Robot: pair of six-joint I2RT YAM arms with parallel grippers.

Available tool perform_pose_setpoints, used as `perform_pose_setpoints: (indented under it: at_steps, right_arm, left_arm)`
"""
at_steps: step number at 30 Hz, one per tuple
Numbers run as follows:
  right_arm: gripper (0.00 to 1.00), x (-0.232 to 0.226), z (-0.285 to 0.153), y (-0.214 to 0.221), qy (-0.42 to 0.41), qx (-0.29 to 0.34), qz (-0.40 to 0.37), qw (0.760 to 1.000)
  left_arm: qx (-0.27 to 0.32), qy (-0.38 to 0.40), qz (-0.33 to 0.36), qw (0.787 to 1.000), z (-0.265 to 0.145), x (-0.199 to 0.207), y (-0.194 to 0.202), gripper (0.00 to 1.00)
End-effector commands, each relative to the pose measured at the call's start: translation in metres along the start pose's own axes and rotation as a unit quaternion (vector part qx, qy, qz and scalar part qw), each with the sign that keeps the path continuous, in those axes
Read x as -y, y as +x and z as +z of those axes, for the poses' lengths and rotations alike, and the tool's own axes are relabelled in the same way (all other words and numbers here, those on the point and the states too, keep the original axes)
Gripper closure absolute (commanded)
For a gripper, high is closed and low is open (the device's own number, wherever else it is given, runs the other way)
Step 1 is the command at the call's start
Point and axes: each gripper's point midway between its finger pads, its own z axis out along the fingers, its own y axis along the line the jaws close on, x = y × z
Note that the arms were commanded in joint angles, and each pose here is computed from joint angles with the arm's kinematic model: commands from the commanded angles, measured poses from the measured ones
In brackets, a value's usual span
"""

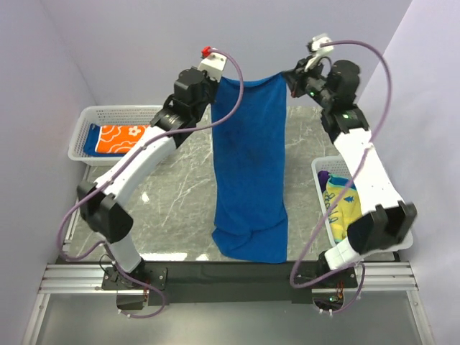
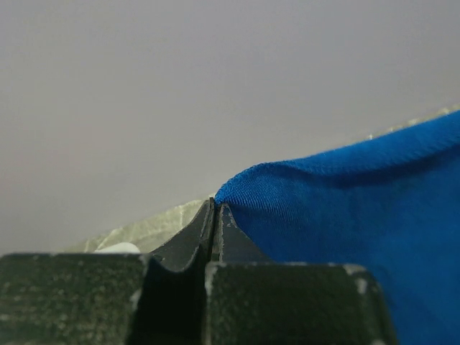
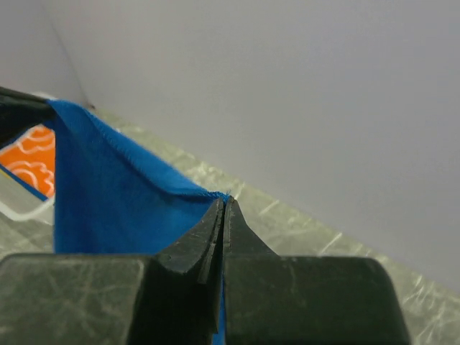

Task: Fold and stack the towels
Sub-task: Flatten out the crumpled towel, then fold the towel

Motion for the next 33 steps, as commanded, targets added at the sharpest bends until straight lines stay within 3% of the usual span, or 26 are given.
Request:
perform_pose_setpoints:
  at_steps: [1, 5, 16, 27, 33]
  right_arm:
    - [1.00, 0.012, 0.007, -0.028, 0.016, 0.052, -0.040, 0.998]
    - [1.00, 0.020, 0.026, 0.005, 0.015, 0.020, -0.040, 0.999]
    - [1.00, 0.029, 0.043, 0.084, 0.016, -0.057, -0.018, 0.998]
    - [1.00, 0.025, 0.015, 0.182, 0.039, -0.174, 0.033, 0.983]
    - [1.00, 0.024, -0.005, 0.189, 0.055, -0.190, 0.033, 0.980]
  left_arm:
    - [0.075, 0.002, -0.040, 0.996, 0.010, -0.007, -0.041, 1.00]
    - [0.078, 0.010, -0.047, 0.996, 0.030, -0.004, -0.025, 1.00]
    - [0.006, 0.016, -0.027, 0.999, 0.055, 0.002, 0.044, 1.00]
    - [-0.090, 0.053, -0.029, 0.994, 0.033, 0.024, 0.134, 1.00]
    - [-0.131, 0.095, -0.014, 0.987, 0.007, 0.034, 0.162, 1.00]
